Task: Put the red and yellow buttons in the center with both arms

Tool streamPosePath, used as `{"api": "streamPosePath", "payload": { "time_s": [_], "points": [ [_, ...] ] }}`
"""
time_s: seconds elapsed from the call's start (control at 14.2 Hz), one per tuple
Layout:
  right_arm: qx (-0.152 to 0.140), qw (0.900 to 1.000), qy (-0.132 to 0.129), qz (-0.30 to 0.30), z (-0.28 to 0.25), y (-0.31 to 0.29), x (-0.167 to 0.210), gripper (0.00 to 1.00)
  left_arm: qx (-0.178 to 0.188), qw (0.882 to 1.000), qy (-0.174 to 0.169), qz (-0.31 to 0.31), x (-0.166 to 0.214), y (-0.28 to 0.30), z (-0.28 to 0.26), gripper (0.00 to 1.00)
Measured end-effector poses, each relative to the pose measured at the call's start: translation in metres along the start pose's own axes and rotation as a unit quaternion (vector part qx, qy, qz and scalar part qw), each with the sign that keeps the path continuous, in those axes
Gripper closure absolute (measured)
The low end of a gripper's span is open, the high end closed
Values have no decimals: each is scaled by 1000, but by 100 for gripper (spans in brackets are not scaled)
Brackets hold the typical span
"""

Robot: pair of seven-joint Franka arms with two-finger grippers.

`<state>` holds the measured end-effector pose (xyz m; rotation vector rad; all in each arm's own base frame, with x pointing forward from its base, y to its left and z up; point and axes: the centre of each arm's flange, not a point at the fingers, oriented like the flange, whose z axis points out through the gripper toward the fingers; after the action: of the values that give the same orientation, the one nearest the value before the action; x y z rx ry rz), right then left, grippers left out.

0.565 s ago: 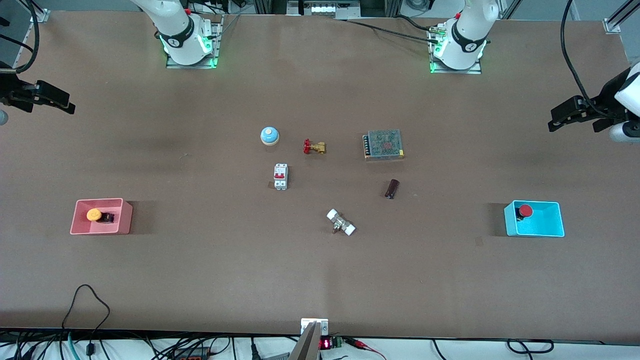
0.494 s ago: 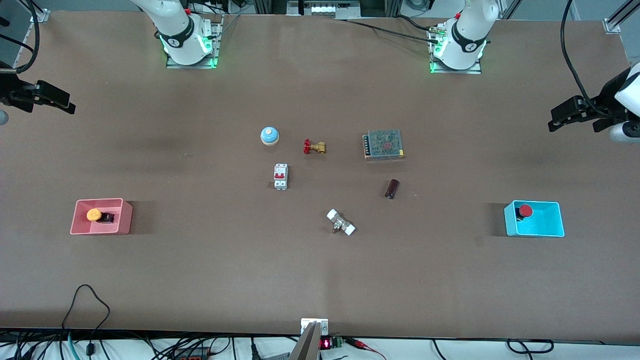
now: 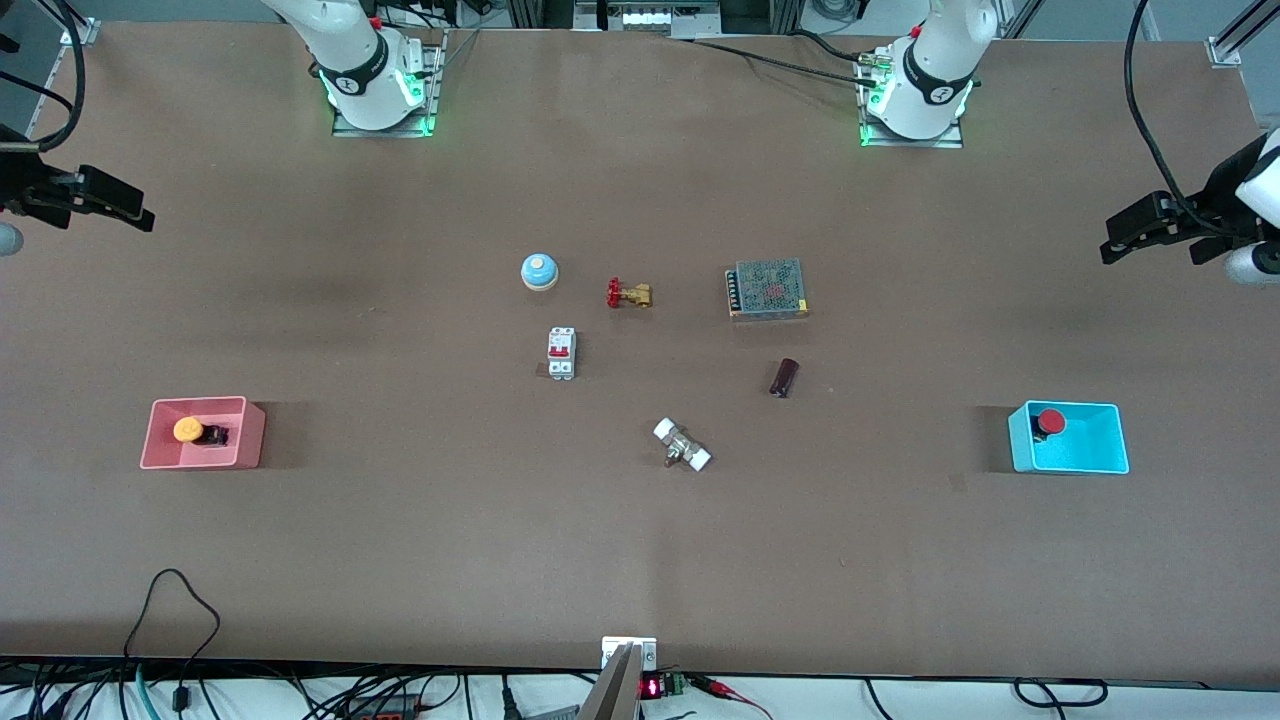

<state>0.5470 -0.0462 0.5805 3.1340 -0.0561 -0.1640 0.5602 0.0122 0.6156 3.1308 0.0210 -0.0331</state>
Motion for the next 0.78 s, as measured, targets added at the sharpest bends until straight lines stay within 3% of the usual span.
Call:
{"api": "streamPosePath", "payload": {
  "time_s": [0.35, 0.78],
  "points": [
    [-32, 999, 6, 7, 79, 10, 64, 0, 0, 1000, 6, -9, 1, -10, -1, 0],
    [-67, 998, 16, 4, 178, 23, 131, 0, 1, 1000, -11, -19, 1, -22, 6, 0]
  ]
}}
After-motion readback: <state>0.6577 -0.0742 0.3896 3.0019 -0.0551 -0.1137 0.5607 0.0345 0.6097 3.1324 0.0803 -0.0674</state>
